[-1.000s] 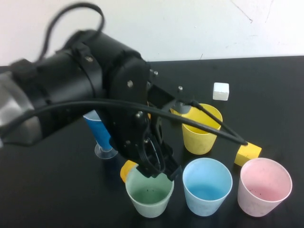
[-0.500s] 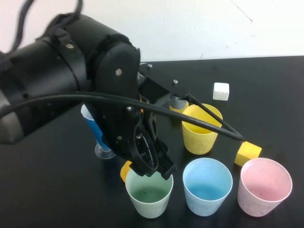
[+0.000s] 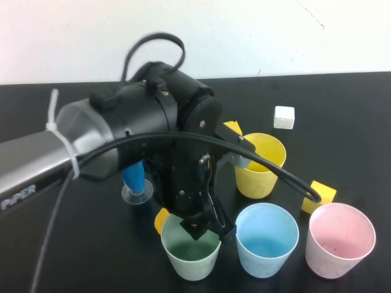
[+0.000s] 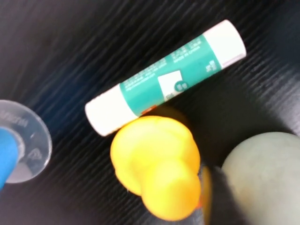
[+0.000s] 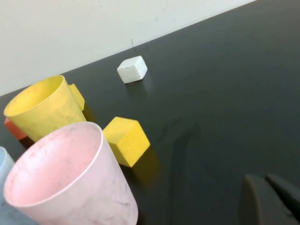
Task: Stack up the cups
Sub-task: Pick up the green cup, then place the green cup on the blue cup, then pick up the yellow cup, then place the yellow cup on the pink cup
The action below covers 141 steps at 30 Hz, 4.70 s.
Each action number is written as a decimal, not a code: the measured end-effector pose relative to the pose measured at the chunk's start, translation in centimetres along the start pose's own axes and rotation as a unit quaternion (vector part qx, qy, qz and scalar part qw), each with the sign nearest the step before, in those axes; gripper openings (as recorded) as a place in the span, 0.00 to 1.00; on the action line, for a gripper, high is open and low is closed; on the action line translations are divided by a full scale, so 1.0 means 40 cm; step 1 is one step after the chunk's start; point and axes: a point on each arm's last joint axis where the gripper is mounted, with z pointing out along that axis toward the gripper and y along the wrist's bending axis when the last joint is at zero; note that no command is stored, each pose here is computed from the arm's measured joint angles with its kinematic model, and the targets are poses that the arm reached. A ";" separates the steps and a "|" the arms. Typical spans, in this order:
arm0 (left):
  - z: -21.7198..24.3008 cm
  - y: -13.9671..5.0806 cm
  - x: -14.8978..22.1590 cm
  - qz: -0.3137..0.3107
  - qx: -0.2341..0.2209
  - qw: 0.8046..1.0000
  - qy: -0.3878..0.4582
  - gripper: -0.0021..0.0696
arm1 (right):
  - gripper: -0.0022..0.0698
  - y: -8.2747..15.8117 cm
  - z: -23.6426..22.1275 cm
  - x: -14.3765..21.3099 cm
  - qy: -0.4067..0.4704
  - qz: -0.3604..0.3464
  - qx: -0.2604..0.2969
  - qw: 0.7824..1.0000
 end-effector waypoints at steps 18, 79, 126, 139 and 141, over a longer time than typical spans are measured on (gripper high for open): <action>-0.238 -0.010 0.099 -0.004 0.041 0.991 -0.129 0.05 | 0.03 0.001 0.000 0.000 0.000 0.003 -0.003 1.000; -0.184 -0.038 0.468 -0.013 0.098 0.942 -0.319 0.03 | 0.03 0.264 0.169 -0.529 0.278 -0.408 -0.220 0.842; -0.145 -0.047 0.575 -0.041 0.129 0.918 -0.372 0.03 | 0.11 0.386 0.851 -0.275 0.530 -0.405 -0.232 0.708; -0.142 -0.048 0.578 -0.044 0.132 0.921 -0.363 0.03 | 0.06 0.463 0.524 -0.635 0.349 -0.450 -0.177 0.803; -0.142 -0.048 0.579 -0.044 0.132 0.922 -0.362 0.03 | 0.06 0.452 0.436 -0.645 0.342 -0.447 -0.182 0.806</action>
